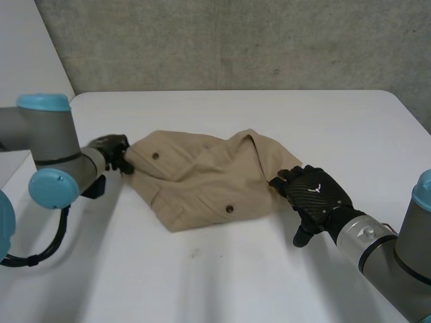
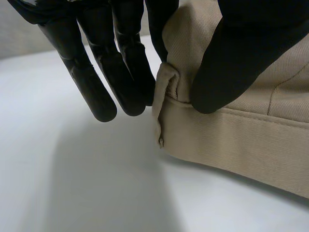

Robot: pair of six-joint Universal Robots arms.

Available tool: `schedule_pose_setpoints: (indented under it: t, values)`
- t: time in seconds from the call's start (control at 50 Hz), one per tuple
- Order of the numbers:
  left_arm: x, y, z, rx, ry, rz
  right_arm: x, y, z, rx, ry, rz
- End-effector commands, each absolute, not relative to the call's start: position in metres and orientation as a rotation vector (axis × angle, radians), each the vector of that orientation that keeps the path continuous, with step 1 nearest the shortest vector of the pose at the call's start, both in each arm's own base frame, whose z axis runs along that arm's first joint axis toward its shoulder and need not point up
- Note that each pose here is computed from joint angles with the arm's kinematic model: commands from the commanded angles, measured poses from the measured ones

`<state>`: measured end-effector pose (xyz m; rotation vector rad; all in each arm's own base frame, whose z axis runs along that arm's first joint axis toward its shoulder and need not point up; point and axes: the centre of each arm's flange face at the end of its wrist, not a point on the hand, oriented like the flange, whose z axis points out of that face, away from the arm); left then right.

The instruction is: Fold the shorts.

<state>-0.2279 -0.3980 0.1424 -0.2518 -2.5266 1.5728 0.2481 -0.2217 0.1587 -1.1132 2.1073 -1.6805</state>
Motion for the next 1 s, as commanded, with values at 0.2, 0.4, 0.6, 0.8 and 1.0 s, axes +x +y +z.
schedule_pose_setpoints:
  t: [0.2,0.4,0.6,0.8,1.0]
  values:
    - [-0.154,-0.422,0.31,0.145,-2.127,2.364,0.248,-0.223,0.16,-1.11,2.107,-1.684]
    - [-0.23,-0.38,0.339,-0.06,-1.914,2.349,0.246,-0.226,0.161,-1.098,2.115,-1.694]
    - [-0.371,-0.289,0.288,-0.529,-1.776,1.967,0.236,-0.238,0.166,-1.012,2.219,-1.786]
    - [-0.448,-0.218,0.212,-0.76,-1.766,1.723,0.201,-0.273,0.183,-0.813,2.347,-1.998]
    - [-0.436,-0.209,0.236,-0.746,-1.768,1.735,0.19,-0.289,0.193,-0.775,2.342,-2.032]
